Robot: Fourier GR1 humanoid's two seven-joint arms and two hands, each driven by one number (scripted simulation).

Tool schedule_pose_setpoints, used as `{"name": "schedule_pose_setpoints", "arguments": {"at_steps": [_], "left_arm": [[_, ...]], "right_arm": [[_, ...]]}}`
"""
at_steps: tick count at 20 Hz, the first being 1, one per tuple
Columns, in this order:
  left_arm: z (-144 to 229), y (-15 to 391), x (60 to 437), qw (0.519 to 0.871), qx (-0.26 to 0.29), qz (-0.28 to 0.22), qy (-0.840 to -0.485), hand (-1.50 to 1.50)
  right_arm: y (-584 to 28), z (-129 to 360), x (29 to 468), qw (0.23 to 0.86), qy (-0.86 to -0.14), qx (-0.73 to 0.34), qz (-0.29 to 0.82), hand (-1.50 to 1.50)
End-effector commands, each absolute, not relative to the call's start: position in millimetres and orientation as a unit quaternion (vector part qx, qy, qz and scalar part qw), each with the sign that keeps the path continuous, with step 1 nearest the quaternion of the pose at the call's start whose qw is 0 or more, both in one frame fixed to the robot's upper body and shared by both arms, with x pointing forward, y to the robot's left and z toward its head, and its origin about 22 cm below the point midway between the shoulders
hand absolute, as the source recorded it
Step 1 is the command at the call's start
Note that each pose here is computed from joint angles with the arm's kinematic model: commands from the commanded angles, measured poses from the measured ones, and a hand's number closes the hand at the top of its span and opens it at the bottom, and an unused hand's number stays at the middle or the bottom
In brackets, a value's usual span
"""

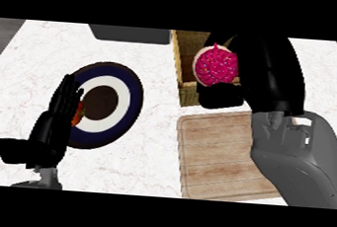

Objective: Pick the cupcake from the cutting board and place it in the basket

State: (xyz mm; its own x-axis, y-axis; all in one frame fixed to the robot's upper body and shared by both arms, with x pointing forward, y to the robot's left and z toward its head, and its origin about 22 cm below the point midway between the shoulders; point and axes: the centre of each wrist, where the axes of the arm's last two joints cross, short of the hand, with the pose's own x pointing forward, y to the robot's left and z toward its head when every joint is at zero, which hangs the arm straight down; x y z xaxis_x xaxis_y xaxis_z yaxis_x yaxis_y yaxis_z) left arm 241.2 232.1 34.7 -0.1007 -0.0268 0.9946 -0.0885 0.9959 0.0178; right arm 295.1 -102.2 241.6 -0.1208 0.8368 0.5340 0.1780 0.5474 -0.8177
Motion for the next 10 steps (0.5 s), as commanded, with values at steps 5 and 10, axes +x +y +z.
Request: {"name": "schedule_pose_setpoints", "arguments": {"at_steps": [5, 10], "left_arm": [[40.0, 231.3, 243.4, 0.668, 0.039, 0.029, -0.742, 0.00], [17.2, 235.0, 241.4, 0.671, 0.037, 0.018, -0.741, 0.00]], "right_arm": [[-139.3, 224.9, 324.4, 0.551, -0.651, -0.389, 0.349, 1.50], [-135.7, 176.6, 340.3, 0.560, -0.648, -0.385, 0.343, 1.50]]}}
